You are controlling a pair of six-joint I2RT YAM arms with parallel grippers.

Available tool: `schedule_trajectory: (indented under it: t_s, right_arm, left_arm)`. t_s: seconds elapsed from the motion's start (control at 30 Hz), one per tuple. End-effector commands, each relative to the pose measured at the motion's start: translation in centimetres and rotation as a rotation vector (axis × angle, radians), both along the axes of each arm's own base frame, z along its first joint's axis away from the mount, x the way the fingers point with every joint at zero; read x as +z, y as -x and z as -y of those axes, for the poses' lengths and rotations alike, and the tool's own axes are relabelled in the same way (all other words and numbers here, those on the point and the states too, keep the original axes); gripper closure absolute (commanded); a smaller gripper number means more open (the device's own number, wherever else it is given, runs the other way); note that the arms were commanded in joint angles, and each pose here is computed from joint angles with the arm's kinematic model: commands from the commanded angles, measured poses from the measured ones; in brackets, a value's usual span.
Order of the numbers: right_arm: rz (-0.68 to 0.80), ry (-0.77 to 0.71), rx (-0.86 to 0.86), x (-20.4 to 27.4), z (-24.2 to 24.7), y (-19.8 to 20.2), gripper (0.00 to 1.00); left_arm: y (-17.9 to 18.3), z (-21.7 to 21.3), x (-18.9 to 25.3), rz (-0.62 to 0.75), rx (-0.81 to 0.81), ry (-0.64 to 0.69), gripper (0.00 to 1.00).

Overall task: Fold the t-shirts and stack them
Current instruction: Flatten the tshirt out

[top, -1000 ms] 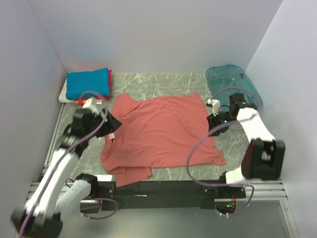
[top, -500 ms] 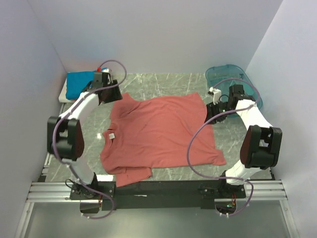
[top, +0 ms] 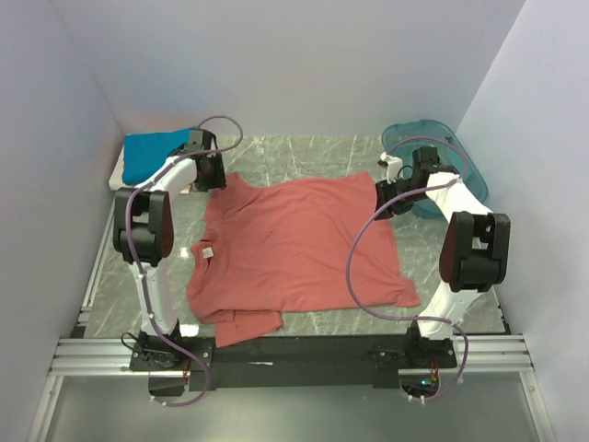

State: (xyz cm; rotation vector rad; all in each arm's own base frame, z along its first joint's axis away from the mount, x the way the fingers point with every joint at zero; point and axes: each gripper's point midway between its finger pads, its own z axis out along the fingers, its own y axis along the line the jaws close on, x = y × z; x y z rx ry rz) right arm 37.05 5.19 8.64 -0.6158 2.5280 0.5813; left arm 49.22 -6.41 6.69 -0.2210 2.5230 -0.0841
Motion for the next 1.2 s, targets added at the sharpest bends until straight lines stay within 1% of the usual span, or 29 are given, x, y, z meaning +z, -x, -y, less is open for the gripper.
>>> schedule_trajectory:
  t_s: [0.0, 0.03, 0.17, 0.23, 0.27, 0.3, 0.33, 0.4, 0.43, 0.47, 0.53, 0.57, 0.6, 0.67, 0.7, 0.77, 0.8, 0.83, 0.87, 0.9, 0.93, 1.0, 1.03, 1.07, 1.1, 1.13, 1.17]
  right_arm:
    - [0.047, 0.001, -0.008, 1.3, -0.2, -1.4, 0.50]
    - [0.049, -0.006, -0.004, 1.5, -0.4, -1.4, 0.50]
    - [0.047, -0.022, 0.010, 1.6, -0.7, -1.2, 0.50]
    - [0.048, -0.028, 0.016, 1.8, -0.8, -1.0, 0.50]
    - [0.046, -0.030, 0.016, 1.7, -0.9, -0.9, 0.50]
    - [0.049, -0.029, 0.018, 1.8, -0.9, -0.9, 0.50]
    - [0.052, -0.031, 0.021, 1.8, -0.9, -0.8, 0.50]
    - [0.048, -0.036, 0.025, 1.8, -1.0, -0.6, 0.50]
    - [0.048, -0.038, 0.029, 1.8, -1.1, -0.5, 0.50]
    - [0.047, -0.040, 0.032, 1.8, -1.1, -0.4, 0.50]
    - [0.044, -0.040, 0.035, 1.6, -1.1, -0.2, 0.50]
    - [0.044, -0.040, 0.036, 1.6, -1.1, -0.1, 0.50]
    - [0.041, -0.042, 0.036, 1.5, -1.2, -0.1, 0.51]
    - [0.032, -0.043, 0.037, 1.2, -1.2, 0.1, 0.50]
    - [0.026, -0.045, 0.037, 0.9, -1.2, 0.4, 0.51]
    - [0.025, -0.046, 0.039, 0.8, -1.2, 0.7, 0.51]
    - [0.020, -0.046, 0.043, 0.5, -1.2, 1.0, 0.51]
    - [0.021, -0.042, 0.044, 0.4, -1.2, 1.1, 0.51]
    - [0.021, -0.042, 0.044, 0.5, -1.2, 1.2, 0.51]
    - [0.016, -0.040, 0.046, 0.3, -1.1, 1.4, 0.51]
    - [0.017, -0.037, 0.049, 0.3, -1.1, 1.5, 0.51]
    - [0.015, -0.036, 0.051, 0.3, -1.0, 1.6, 0.51]
    - [0.015, -0.037, 0.051, 0.3, -1.0, 1.6, 0.51]
    - [0.018, -0.038, 0.051, 0.4, -0.9, 1.6, 0.51]
    - [0.017, -0.040, 0.051, 0.5, -1.0, 1.6, 0.51]
    - [0.020, -0.042, 0.049, 0.7, -1.0, 1.6, 0.51]
    - [0.022, -0.049, 0.050, 0.8, -1.1, 1.6, 0.51]
  left_arm:
    - [-0.6, -0.7, -0.5, -0.038, -0.002, -0.048, 0.43]
    - [-0.3, -0.7, -1.7, -0.075, -0.004, -0.051, 0.44]
    - [-0.4, -0.4, -3.1, -0.112, -0.016, -0.055, 0.46]
    - [-0.4, -0.2, -3.5, -0.125, -0.022, -0.046, 0.52]
    - [-0.3, 0.0, -4.1, -0.140, -0.026, -0.041, 0.58]
    - [-0.4, 0.1, -4.1, -0.137, -0.029, -0.037, 0.70]
    - [-0.5, 0.2, -4.1, -0.134, -0.032, -0.034, 0.78]
    - [-1.1, 0.7, -2.9, -0.080, -0.040, -0.036, 0.99]
    - [-1.3, 1.0, -2.1, -0.052, -0.044, -0.040, 0.99]
    - [-1.6, 1.5, -0.1, -0.002, -0.055, -0.035, 0.99]
    - [-2.1, 3.8, 2.0, 0.070, -0.104, -0.035, 1.00]
    - [-2.2, 4.7, 4.0, 0.113, -0.126, -0.032, 1.00]
    - [-1.9, 7.0, 4.9, 0.137, -0.178, -0.034, 1.00]
    - [-1.0, 9.6, 6.1, 0.160, -0.236, -0.024, 1.00]
    - [0.0, 12.1, 6.3, 0.163, -0.294, -0.015, 1.00]
    - [2.1, 14.3, 5.3, 0.124, -0.345, -0.029, 0.99]
    - [3.6, 16.4, 4.7, 0.111, -0.392, -0.046, 0.93]
    - [4.7, 17.4, 4.1, 0.099, -0.419, -0.052, 0.87]
    - [6.6, 18.1, 3.0, 0.072, -0.451, -0.065, 0.80]
    - [8.6, 20.0, 2.5, 0.063, -0.503, -0.074, 0.68]
    - [9.5, 20.4, 2.2, 0.058, -0.512, -0.093, 0.64]
    - [11.9, 21.1, 1.7, 0.040, -0.526, -0.127, 0.60]
    - [11.7, 20.3, 2.2, 0.063, -0.493, -0.176, 0.59]
    - [11.9, 19.7, 3.4, 0.100, -0.466, -0.188, 0.57]
    - [11.5, 19.0, 4.4, 0.135, -0.425, -0.200, 0.50]
    - [11.1, 18.3, 5.5, 0.172, -0.397, -0.212, 0.46]
    - [10.7, 17.5, 7.6, 0.225, -0.367, -0.207, 0.41]
